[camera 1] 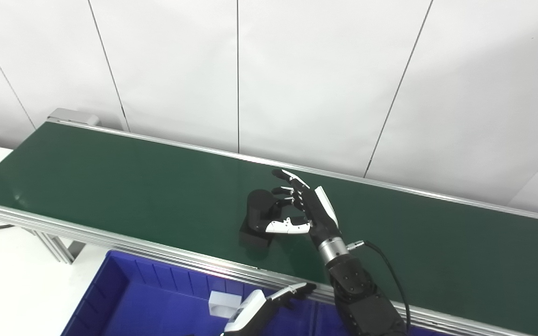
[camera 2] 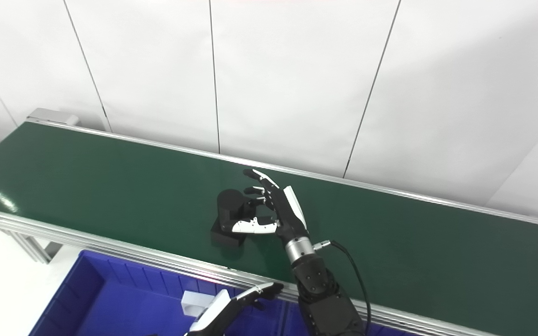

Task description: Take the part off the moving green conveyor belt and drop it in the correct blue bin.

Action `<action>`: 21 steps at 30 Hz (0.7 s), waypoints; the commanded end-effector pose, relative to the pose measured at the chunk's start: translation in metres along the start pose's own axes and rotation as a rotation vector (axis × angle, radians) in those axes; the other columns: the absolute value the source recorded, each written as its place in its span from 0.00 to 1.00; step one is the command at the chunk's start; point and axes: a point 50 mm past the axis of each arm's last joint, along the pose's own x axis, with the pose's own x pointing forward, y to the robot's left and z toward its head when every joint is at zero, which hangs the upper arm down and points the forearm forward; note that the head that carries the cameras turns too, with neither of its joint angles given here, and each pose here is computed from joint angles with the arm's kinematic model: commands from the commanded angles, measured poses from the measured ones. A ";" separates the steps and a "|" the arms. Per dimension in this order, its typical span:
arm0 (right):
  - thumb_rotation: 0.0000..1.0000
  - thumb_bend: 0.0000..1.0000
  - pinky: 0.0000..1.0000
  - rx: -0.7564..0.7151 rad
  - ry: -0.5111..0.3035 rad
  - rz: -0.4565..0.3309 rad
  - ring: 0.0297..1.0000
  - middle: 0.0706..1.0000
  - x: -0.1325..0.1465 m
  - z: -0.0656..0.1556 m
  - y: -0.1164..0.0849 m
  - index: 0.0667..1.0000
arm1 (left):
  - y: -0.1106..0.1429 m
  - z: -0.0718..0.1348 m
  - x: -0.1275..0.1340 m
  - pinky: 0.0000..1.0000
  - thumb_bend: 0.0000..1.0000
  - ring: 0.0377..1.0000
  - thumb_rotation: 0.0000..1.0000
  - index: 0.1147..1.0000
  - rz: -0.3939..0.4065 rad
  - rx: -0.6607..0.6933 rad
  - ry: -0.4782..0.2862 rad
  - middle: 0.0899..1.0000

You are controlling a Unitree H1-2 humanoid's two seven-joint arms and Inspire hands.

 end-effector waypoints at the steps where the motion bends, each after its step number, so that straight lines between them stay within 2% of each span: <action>1: 0.23 1.00 0.64 -0.001 -0.105 -0.004 0.77 0.89 0.018 0.025 0.001 0.85 | 0.005 0.010 0.005 0.71 1.00 0.81 0.14 0.85 0.021 -0.014 -0.070 0.86; 13: 0.22 1.00 0.64 -0.030 -0.101 -0.019 0.76 0.87 0.015 0.023 0.001 0.83 | 0.005 0.010 0.007 0.71 1.00 0.80 0.16 0.85 0.022 -0.012 -0.073 0.86; 16: 0.18 1.00 0.64 -0.043 -0.097 -0.038 0.75 0.86 0.014 0.021 0.002 0.82 | 0.005 0.011 0.007 0.71 1.00 0.80 0.17 0.85 0.025 -0.009 -0.076 0.86; 18: 0.10 0.98 0.65 -0.041 -0.094 -0.069 0.74 0.84 0.012 0.020 0.003 0.80 | 0.005 0.011 0.007 0.71 1.00 0.80 0.17 0.85 0.023 -0.013 -0.074 0.86; 21: 0.01 0.93 0.60 -0.038 -0.085 -0.120 0.67 0.76 0.010 0.017 0.004 0.75 | 0.006 0.011 0.006 0.71 1.00 0.81 0.17 0.85 0.023 -0.015 -0.075 0.86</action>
